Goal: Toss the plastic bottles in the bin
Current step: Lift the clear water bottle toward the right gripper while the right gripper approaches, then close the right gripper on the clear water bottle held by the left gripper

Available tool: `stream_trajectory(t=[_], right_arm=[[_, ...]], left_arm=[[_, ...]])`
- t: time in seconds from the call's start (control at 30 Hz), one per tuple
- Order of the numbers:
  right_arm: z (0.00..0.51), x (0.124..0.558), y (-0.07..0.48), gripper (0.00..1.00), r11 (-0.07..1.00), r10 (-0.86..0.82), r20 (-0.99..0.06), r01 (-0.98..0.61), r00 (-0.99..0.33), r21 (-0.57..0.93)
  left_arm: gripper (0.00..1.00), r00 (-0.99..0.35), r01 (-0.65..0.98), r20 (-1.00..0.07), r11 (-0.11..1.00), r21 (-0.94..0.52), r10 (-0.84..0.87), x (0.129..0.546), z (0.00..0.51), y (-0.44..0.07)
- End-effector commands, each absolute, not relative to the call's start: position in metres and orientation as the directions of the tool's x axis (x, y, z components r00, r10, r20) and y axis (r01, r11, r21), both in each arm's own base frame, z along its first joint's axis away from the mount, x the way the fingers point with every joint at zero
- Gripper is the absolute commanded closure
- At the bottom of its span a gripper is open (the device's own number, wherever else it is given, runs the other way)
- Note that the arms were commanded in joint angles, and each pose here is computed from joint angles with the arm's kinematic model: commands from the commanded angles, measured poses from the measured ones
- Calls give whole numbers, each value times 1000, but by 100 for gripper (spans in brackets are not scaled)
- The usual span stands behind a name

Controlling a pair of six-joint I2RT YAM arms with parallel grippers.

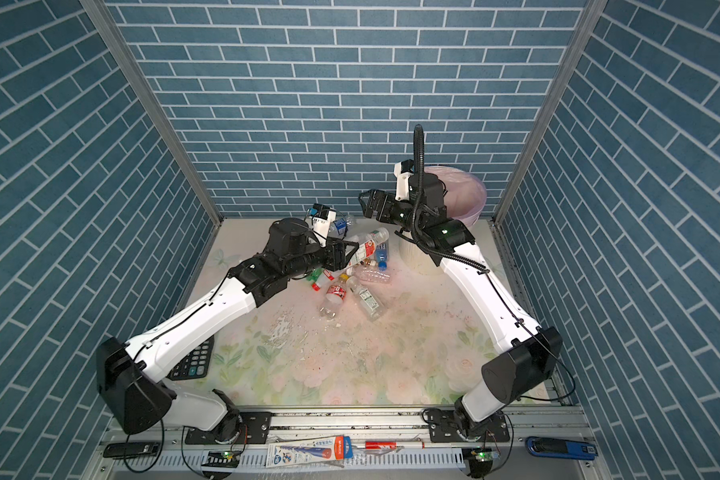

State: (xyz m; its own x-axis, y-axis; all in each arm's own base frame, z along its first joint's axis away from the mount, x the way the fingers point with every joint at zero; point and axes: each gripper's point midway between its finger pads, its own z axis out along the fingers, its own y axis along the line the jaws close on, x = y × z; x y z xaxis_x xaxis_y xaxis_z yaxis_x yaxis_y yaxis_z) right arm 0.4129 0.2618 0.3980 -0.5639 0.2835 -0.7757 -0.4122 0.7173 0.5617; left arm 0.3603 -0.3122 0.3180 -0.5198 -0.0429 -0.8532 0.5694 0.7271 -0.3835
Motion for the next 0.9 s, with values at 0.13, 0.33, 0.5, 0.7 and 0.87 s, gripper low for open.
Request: stream_trajectory(t=[0.13,0.33,0.5,0.7,0.87], right_arm=[[383,409,243,2,708,298,-721,-362,-626,606],[358,409,243,2,685,332,-664,-313,-670,658],[337,415,251,2,628,393,-584,-257,-710,735],[345,423,267,1,495,469,-499,-251,-728,832],[346,435,273,1,394,543,-412,-212,-732,895]], left_arm=[[38,-541,554,-837,713,-430,-84,380,311,-309],[39,-549,491,-818,727,-480,-169,397,314,-284],[39,-522,480,-826,727,-490,-212,402,325,-272],[40,-481,476,-835,720,-505,-267,401,337,-266],[40,-441,472,-844,721,-507,-305,400,348,-258]])
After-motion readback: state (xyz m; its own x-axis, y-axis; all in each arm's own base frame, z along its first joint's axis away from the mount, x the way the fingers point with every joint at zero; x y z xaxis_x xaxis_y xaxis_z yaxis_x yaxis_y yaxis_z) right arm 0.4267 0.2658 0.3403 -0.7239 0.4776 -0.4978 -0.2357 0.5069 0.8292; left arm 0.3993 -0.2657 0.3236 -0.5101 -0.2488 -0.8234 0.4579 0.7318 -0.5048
